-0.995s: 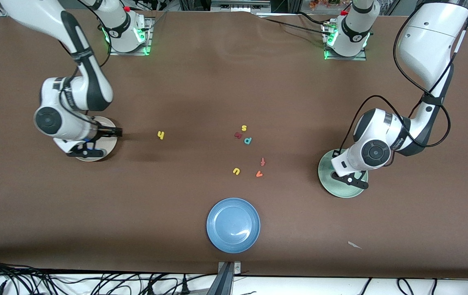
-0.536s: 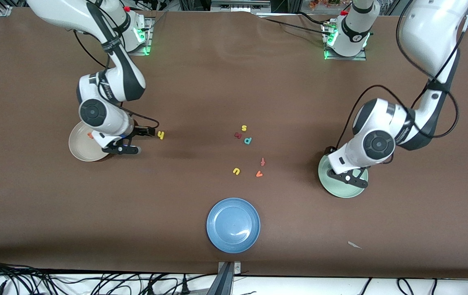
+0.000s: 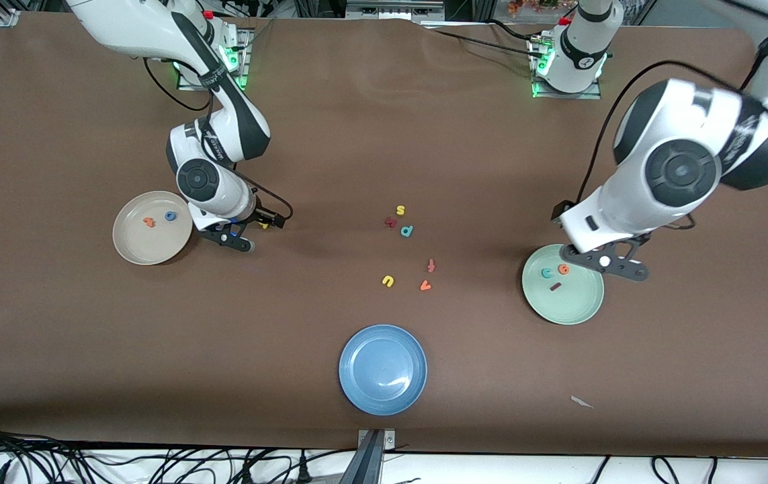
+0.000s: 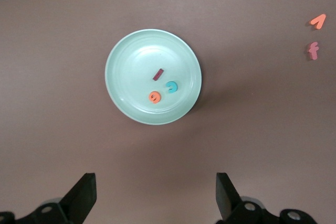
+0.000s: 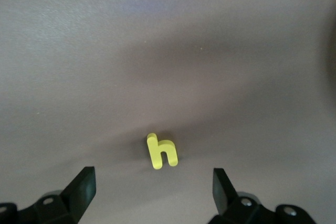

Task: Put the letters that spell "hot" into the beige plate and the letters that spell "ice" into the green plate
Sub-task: 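Return the left gripper to rest while the right gripper reaches the h, then grasp the yellow h with the right gripper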

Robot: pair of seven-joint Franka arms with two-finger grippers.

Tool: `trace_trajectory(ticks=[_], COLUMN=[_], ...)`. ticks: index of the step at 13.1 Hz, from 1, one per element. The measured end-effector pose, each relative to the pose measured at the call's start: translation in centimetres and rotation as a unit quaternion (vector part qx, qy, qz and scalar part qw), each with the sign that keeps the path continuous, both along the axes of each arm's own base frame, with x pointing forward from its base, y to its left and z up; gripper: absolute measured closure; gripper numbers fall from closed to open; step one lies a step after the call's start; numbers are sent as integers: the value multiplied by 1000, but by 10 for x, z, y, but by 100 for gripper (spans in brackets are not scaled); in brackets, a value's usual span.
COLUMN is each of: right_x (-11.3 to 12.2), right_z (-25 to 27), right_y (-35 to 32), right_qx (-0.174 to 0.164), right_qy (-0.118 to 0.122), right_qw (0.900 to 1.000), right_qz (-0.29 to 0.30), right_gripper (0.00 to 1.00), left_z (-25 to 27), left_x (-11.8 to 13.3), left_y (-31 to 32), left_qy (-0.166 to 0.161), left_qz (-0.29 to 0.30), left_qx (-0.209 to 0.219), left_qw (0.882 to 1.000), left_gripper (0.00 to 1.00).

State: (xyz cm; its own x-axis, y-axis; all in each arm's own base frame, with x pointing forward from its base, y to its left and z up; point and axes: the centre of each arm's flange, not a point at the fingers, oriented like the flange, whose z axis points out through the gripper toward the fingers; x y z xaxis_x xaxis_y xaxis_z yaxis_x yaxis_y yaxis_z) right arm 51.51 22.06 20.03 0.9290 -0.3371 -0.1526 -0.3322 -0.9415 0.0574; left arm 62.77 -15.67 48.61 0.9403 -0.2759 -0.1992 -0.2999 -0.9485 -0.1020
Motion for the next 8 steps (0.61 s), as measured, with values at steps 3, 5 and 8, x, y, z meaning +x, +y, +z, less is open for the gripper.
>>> trace_trajectory(ticks=[3, 5, 8], right_x=[-9, -14, -21], right_z=[-12, -18, -25], right_y=[-3, -5, -7], right_qx=[2, 7, 9], right_qy=[-9, -21, -26], right_qw=[1000, 1000, 999], right_qz=[-14, -17, -19], right_gripper=[2, 4, 10], left_z=[69, 107, 132], left_x=[-8, -24, -44], left_y=[40, 75, 92], left_qy=[-40, -60, -75], left_qz=[49, 88, 107], left_qx=[-18, -30, -32], left_qw=[998, 994, 991], left_gripper=[0, 0, 0])
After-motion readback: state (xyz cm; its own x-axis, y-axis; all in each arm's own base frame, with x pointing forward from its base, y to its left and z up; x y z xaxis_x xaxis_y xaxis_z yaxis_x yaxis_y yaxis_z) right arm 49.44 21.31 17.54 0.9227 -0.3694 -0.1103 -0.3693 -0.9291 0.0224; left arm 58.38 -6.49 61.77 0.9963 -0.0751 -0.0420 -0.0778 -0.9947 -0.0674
